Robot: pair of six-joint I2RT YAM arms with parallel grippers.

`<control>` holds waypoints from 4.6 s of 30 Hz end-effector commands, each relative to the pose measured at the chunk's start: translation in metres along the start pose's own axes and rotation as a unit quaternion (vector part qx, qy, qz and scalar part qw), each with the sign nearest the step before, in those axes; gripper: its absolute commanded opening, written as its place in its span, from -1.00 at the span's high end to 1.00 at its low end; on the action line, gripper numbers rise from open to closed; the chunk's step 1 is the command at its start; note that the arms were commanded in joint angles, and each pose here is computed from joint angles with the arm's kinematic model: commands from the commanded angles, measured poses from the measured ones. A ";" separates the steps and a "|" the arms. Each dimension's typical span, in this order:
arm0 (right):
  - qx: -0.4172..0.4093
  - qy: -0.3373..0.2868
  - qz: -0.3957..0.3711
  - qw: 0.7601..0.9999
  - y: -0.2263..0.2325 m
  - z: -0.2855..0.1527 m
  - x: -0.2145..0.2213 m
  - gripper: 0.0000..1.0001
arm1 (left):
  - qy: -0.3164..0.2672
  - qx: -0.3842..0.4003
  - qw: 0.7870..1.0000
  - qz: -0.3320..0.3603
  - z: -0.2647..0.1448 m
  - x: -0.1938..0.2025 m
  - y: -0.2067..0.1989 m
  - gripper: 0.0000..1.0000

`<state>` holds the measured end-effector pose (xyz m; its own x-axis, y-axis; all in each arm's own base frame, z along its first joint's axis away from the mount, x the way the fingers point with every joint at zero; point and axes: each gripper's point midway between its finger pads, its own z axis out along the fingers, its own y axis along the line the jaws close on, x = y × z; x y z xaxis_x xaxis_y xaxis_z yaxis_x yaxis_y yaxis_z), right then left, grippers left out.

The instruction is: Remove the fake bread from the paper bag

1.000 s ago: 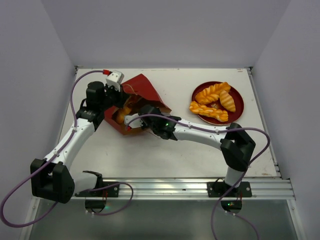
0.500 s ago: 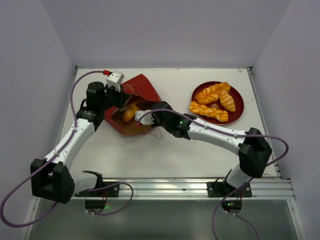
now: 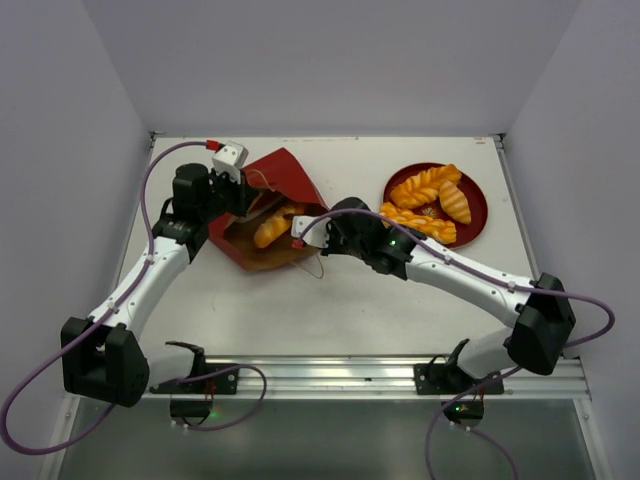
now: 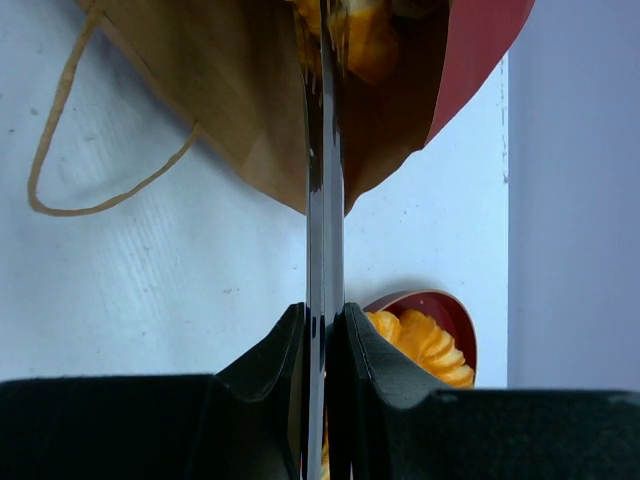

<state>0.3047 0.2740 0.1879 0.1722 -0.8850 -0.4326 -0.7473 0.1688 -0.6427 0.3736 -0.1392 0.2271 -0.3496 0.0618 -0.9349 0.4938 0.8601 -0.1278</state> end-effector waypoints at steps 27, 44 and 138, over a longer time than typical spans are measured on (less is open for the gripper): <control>-0.082 -0.154 0.055 0.983 0.004 -0.180 0.010 1.00 | -0.004 -0.017 1.000 0.008 0.001 0.001 0.007 1.00; 0.136 -0.019 0.119 0.983 -0.081 -0.227 0.083 1.00 | -0.003 -0.017 1.000 0.006 0.002 0.001 0.007 1.00; 0.155 0.283 0.098 0.941 -0.091 -0.088 0.245 0.08 | -0.013 0.001 1.000 0.002 -0.002 -0.005 -0.002 1.00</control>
<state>0.3546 0.0010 0.1692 -0.3987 -0.9034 -0.1577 -0.5402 0.3703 -0.7557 0.3737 -0.1379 0.2247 -0.3546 0.0617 -0.9330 0.4864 0.8643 -0.1277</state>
